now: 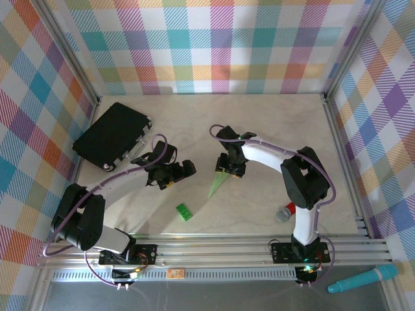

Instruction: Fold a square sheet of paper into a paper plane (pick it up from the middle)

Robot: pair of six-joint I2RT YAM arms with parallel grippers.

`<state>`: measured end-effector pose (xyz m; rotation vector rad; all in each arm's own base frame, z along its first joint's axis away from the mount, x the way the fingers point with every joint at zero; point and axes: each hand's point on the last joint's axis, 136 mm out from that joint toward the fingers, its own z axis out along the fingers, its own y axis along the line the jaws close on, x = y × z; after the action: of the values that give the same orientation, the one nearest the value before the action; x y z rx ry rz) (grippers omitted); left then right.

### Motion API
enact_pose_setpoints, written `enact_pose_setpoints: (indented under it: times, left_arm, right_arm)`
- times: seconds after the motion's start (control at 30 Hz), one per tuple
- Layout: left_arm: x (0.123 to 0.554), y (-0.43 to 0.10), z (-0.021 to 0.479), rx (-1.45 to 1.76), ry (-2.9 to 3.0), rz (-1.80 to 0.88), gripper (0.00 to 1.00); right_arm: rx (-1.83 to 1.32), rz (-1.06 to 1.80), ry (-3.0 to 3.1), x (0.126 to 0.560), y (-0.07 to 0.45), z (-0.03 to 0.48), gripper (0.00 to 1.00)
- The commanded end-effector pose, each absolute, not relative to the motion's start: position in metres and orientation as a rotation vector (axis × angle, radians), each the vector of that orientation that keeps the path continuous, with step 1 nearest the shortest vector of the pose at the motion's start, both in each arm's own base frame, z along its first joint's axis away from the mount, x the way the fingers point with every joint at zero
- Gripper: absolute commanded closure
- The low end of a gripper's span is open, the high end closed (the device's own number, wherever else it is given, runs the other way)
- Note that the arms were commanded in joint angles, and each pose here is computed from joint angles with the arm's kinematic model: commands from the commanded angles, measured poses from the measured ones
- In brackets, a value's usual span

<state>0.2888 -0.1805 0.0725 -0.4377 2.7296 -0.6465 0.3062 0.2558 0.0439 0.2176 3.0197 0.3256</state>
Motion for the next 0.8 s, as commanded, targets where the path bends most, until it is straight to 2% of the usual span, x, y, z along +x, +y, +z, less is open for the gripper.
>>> enact_pose_setpoints:
  times: [0.0, 0.33, 0.63, 0.77]
  left_arm:
    - [0.291, -0.180, 0.074, -0.423, 2.717, -0.675, 0.00]
    - [0.293, -0.184, 0.073, -0.410, 2.728, -0.691, 0.00]
    - [0.298, -0.178, 0.085, -0.452, 2.681, -0.660, 0.00]
    - [0.303, -0.174, 0.099, -0.465, 2.616, -0.680, 0.00]
  right_arm:
    - [0.272, 0.255, 3.019, 0.299, 0.245, 0.050, 0.43]
    - [0.339, 0.274, 3.016, 0.293, 0.242, 0.044, 0.59]
    - [0.326, 0.335, 2.944, 0.300, 0.244, 0.059, 0.91]
    - [0.210, 0.454, 2.873, 0.311, 0.259, 0.084, 0.94]
